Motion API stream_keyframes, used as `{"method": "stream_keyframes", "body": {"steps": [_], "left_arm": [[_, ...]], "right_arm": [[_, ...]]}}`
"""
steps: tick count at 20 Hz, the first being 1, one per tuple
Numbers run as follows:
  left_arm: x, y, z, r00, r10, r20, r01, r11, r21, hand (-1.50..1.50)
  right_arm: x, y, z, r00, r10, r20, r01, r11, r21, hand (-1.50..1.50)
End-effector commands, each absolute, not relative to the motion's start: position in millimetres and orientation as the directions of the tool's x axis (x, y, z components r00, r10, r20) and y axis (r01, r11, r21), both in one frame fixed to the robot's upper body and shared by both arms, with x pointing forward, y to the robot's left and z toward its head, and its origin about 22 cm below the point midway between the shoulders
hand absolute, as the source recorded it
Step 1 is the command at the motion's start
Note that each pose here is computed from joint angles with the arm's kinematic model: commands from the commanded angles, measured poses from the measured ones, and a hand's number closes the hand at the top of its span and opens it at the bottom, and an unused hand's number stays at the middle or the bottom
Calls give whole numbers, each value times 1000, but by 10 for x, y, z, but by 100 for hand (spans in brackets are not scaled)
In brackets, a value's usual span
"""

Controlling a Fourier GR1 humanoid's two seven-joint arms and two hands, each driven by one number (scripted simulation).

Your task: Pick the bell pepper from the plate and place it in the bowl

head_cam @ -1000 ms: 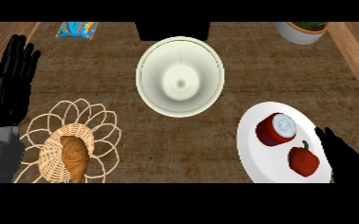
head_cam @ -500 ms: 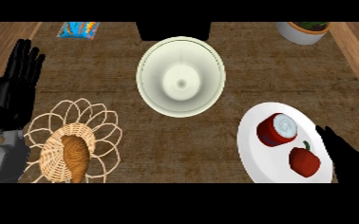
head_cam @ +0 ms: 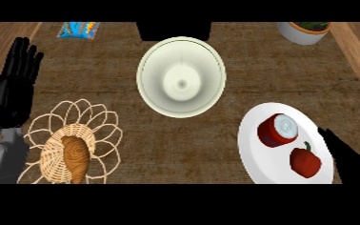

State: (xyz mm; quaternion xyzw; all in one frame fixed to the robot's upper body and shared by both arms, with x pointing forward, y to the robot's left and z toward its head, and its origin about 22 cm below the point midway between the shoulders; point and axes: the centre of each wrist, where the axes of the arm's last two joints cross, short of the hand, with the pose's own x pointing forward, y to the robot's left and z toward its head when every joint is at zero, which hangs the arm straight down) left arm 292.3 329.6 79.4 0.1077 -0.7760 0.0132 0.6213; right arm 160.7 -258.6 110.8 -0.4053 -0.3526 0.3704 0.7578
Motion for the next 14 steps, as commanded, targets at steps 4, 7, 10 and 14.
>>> {"method": "stream_keyframes", "body": {"steps": [4,7,10,14], "left_arm": [[3030,3326,793,-199,-142,970,-195,975,103,0],[2902,3338,834,-205,-147,968,-190,976,108,0],[2817,3328,832,-205,-142,968,-168,980,108,0],[2887,3431,795,-222,-149,964,-174,978,111,0]], "right_arm": [[1686,-2808,783,509,833,216,-280,397,-874,-150],[1736,-2730,742,499,836,230,-265,399,-878,-150],[1665,-2814,810,453,855,252,-276,403,-873,-150],[1671,-2695,389,426,864,268,-265,403,-876,-150]]}}
